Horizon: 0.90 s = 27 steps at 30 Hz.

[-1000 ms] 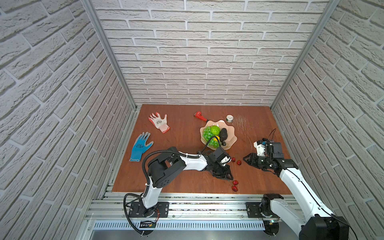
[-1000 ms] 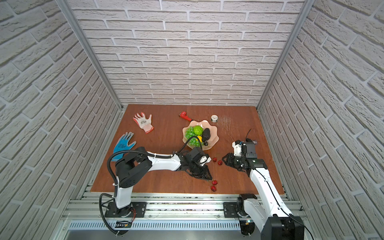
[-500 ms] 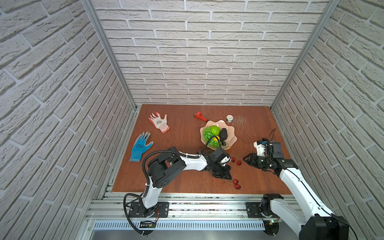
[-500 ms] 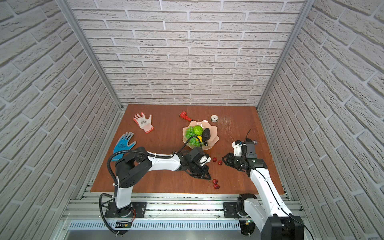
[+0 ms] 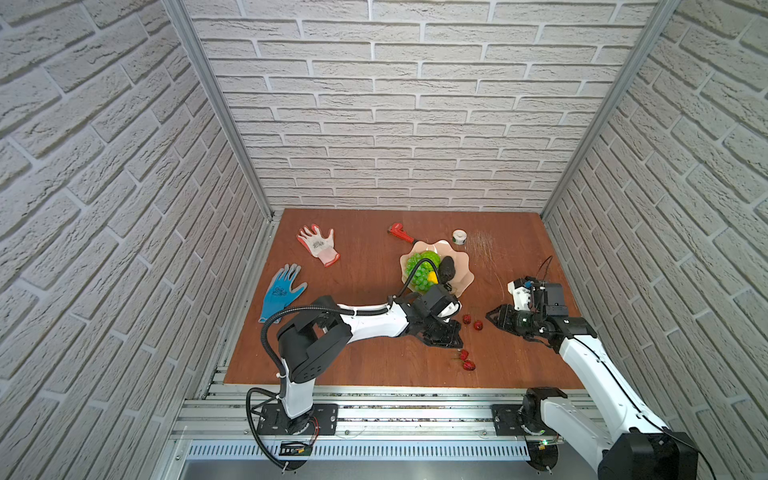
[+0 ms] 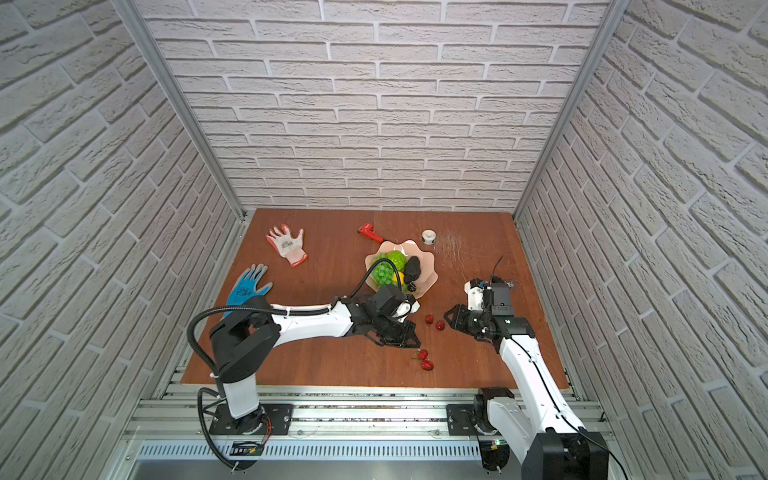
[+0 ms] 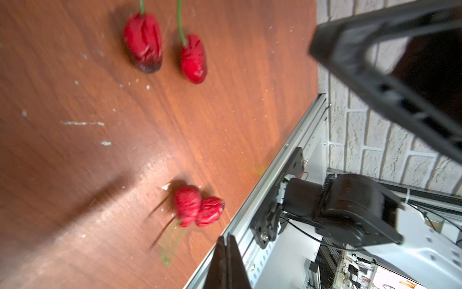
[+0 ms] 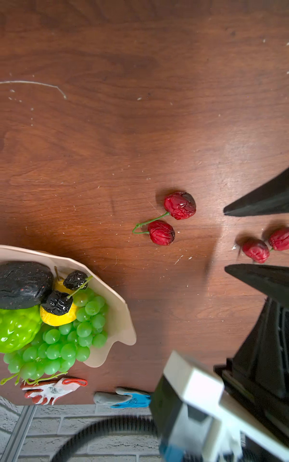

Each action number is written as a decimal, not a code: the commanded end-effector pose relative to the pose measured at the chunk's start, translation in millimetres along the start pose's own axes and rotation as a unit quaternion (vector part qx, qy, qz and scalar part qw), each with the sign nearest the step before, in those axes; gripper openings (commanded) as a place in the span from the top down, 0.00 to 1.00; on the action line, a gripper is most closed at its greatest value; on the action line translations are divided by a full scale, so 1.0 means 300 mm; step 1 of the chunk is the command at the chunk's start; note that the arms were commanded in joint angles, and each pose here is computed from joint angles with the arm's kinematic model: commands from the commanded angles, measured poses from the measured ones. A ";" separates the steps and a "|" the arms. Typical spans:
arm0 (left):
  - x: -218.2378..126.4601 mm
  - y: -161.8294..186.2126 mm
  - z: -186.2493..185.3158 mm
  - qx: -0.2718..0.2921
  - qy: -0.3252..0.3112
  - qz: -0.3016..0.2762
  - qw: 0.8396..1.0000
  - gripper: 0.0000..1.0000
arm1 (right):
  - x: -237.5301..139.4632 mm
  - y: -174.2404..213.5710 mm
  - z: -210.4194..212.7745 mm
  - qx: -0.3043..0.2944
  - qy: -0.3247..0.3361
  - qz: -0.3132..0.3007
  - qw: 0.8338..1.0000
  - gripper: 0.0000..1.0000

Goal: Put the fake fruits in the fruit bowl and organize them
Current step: 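Lift the red cherry pair off the table with the left gripper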

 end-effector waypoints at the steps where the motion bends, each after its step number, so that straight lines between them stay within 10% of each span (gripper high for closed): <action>1: -0.088 -0.053 -0.040 0.022 -0.015 -0.030 0.999 1.00 | -0.022 -0.052 0.042 -0.014 -0.018 -0.029 0.999 0.66; 9: -0.137 -0.075 -0.017 0.017 -0.037 -0.033 0.999 1.00 | -0.020 -0.060 0.051 -0.018 -0.023 -0.027 0.999 0.67; 14: -0.074 0.008 0.036 -0.011 -0.044 -0.014 0.999 0.67 | -0.024 -0.051 0.044 -0.020 -0.019 -0.029 0.999 0.66; 27: 0.075 0.142 0.090 -0.038 -0.011 0.024 0.999 0.44 | -0.005 -0.030 0.017 -0.020 -0.009 -0.017 1.000 0.66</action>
Point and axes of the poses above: each gripper's point midway between its finger pads, its own x axis out along the fingers, its own z axis along the line the jaws close on, y = z × x, the point moved 5 cm from there along -x, back along the fingers, and after that the axes turned 12 degrees about x, right-handed, at the moved point
